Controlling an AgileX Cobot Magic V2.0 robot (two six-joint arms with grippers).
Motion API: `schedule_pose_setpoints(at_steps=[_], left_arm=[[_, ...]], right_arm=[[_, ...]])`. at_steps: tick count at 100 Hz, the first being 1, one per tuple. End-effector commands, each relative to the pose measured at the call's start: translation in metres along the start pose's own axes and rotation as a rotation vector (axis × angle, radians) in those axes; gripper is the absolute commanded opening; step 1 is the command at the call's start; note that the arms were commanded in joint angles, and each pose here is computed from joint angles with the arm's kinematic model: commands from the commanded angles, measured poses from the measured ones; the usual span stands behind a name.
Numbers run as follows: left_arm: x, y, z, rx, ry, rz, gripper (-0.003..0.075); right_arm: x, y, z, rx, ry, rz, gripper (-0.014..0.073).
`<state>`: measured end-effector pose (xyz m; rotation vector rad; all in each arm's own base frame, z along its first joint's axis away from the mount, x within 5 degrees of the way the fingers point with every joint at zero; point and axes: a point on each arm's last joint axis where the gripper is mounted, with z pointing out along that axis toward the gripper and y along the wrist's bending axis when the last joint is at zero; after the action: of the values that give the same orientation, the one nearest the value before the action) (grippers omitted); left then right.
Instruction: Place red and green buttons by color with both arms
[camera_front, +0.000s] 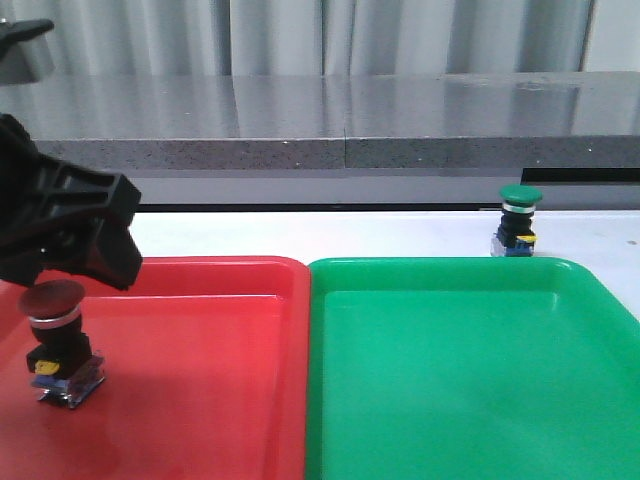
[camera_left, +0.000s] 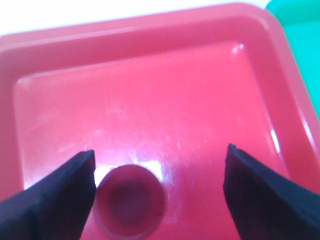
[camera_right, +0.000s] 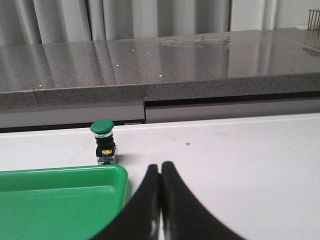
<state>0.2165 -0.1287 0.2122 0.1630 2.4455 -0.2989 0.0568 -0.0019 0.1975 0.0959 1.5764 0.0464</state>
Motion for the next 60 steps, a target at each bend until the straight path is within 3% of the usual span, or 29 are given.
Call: schedule_pose_setpoints(at_steps=[1, 20, 28, 35, 52, 60], left_arm=[[-0.018, -0.003, -0.021, 0.049, -0.114, -0.011, 0.0514], [-0.026, 0.015, -0.051, -0.012, -0.193, -0.029, 0.0510], [-0.029, 0.021, -0.070, -0.018, -0.252, -0.043, 0.0461], [-0.030, 0.024, -0.088, -0.013, -0.309, -0.041, 0.0355], [-0.026, 0.032, -0.129, -0.022, -0.430, -0.029, -0.0001], [-0.023, 0.037, -0.144, -0.036, -0.467, -0.032, -0.0020]], right_arm=[[-0.015, 0.001, -0.003, -0.008, -0.128, -0.019, -0.0064], [-0.015, 0.001, -0.003, -0.008, -0.128, -0.019, -0.0064], [-0.015, 0.001, -0.003, -0.008, -0.128, -0.019, -0.0064], [-0.015, 0.001, -0.003, -0.008, -0.128, -0.019, -0.0064], [-0.015, 0.001, -0.003, -0.008, -0.128, -0.019, -0.0064], [-0.015, 0.001, -0.003, -0.008, -0.128, -0.019, -0.0064]])
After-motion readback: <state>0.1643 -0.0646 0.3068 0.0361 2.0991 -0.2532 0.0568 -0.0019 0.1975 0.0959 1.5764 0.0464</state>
